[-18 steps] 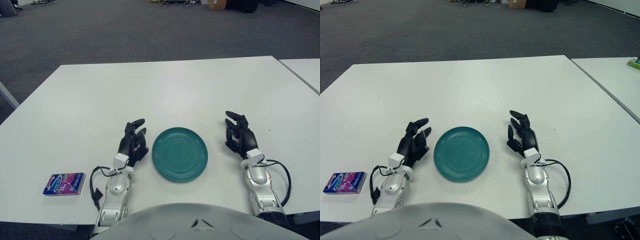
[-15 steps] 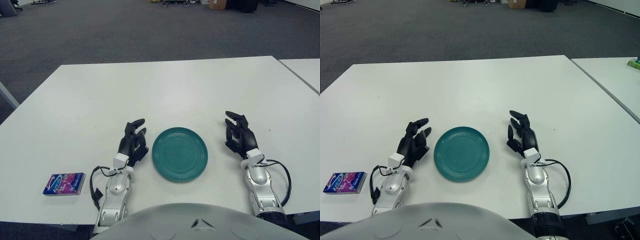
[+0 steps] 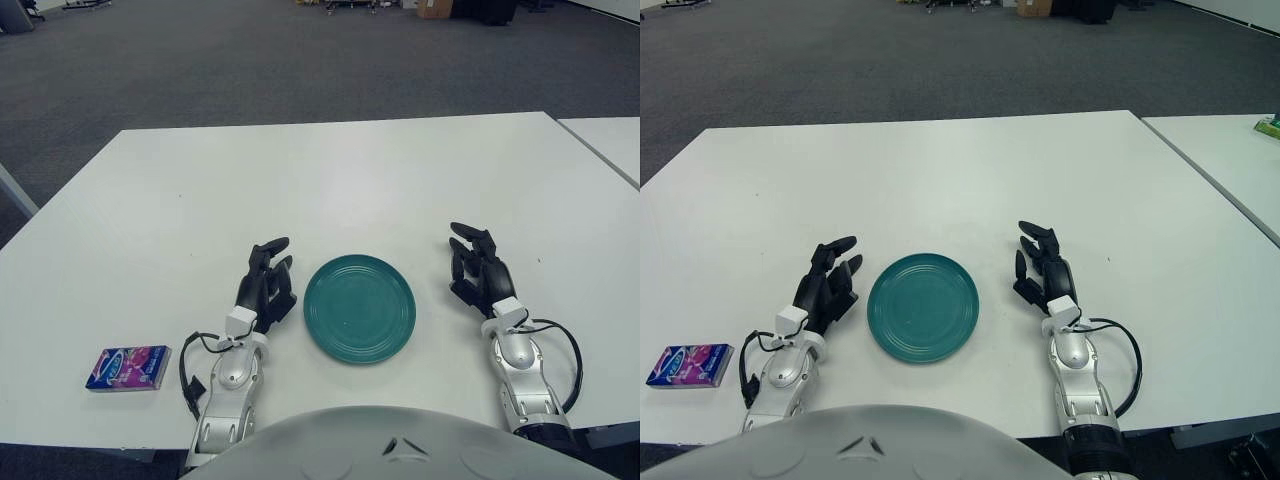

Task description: Put the gum into the plate.

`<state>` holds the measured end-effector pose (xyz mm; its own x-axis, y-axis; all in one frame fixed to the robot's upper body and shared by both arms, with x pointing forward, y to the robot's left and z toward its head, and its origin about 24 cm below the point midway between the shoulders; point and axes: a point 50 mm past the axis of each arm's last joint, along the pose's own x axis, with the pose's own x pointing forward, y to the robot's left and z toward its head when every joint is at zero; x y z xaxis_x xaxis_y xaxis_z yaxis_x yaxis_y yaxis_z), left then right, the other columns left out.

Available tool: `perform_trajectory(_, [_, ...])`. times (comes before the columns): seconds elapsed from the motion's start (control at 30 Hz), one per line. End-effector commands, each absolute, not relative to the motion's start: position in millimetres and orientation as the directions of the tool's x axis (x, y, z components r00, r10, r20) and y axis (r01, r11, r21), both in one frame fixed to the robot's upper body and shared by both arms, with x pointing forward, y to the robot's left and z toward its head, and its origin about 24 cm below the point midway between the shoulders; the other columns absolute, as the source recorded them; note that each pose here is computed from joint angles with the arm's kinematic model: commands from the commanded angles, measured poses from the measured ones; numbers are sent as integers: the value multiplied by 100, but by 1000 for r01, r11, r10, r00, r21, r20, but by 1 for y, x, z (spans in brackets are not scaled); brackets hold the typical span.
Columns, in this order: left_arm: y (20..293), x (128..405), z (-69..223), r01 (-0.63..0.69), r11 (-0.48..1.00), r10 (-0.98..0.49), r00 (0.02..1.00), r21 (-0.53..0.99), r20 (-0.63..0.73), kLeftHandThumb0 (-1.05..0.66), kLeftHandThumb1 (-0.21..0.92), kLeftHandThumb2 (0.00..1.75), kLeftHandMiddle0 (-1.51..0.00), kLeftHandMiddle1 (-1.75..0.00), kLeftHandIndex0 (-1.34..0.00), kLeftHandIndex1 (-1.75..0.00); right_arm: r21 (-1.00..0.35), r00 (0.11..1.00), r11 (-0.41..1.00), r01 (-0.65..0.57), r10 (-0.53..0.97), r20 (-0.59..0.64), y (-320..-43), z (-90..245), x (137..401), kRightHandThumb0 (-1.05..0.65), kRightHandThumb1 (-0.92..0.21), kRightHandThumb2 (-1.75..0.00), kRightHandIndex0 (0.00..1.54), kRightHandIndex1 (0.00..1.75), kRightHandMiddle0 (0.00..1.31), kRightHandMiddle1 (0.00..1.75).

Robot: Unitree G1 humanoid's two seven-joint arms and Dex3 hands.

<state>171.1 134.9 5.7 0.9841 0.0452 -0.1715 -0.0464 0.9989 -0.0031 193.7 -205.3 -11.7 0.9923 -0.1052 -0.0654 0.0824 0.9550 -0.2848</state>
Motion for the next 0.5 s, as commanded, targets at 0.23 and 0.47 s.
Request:
perform_trajectory(0.23, [164, 179, 26, -75, 993, 85, 990, 92, -113, -81, 92, 89, -46, -29, -6, -97, -296, 939, 953, 59, -154, -309, -212, -52, 162, -73, -92, -88, 46, 2, 0, 83])
perform_trajectory(0.47, [173, 172, 76, -75, 966, 53, 994, 246, 96, -76, 92, 80, -49, -32, -6, -96, -284, 939, 957, 64, -154, -308, -213, -51, 162, -72, -92, -87, 45, 1, 1, 84])
